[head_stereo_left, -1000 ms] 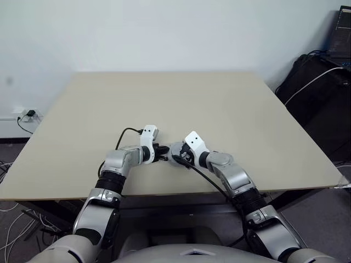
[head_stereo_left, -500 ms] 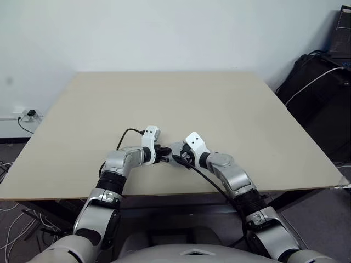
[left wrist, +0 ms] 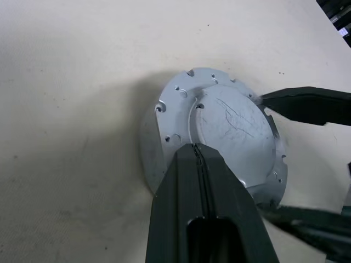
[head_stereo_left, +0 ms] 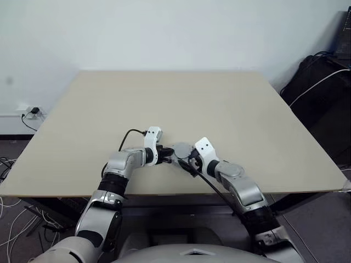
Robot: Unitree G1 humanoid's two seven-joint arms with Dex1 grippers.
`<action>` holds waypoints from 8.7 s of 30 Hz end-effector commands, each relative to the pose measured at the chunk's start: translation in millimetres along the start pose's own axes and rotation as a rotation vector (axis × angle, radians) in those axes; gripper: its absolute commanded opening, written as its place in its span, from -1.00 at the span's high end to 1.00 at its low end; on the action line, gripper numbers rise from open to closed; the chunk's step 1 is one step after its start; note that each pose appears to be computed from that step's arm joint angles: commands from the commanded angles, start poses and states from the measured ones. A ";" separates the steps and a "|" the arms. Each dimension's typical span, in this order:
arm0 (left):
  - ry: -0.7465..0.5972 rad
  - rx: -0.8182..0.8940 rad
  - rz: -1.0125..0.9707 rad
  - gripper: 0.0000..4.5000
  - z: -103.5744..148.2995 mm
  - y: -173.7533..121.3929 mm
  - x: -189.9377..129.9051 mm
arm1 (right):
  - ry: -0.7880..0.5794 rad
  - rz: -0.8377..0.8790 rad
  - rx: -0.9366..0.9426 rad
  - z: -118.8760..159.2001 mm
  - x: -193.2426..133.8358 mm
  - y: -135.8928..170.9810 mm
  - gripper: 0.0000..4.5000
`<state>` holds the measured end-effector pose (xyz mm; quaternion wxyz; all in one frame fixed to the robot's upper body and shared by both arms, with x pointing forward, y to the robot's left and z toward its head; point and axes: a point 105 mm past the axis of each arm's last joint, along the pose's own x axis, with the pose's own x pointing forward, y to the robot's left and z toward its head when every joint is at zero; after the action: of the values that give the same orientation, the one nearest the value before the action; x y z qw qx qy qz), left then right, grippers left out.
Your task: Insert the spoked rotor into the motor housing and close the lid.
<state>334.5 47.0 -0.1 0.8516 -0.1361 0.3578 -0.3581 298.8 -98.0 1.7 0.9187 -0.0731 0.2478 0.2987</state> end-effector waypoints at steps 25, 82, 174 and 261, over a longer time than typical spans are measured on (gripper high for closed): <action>0.028 0.015 -0.010 1.00 -8.0 -4.1 1.7 | -0.175 -0.041 0.733 13.4 4.5 -18.1 -0.97; 0.025 0.006 -0.014 1.00 -13.2 -2.9 -2.6 | -0.155 0.442 1.273 24.2 4.6 35.7 0.45; -0.697 -0.759 -0.237 0.16 -45.2 -46.8 -90.6 | -0.332 0.689 1.238 81.7 -20.5 51.7 0.09; -0.850 -0.859 -0.243 0.05 4.7 -32.8 -82.1 | -0.122 0.345 0.745 22.0 -29.9 29.3 -1.00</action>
<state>267.3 86.6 37.7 0.7519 -0.6214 0.1277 -0.1794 265.3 -87.0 25.0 0.8064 0.3689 0.3268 0.3268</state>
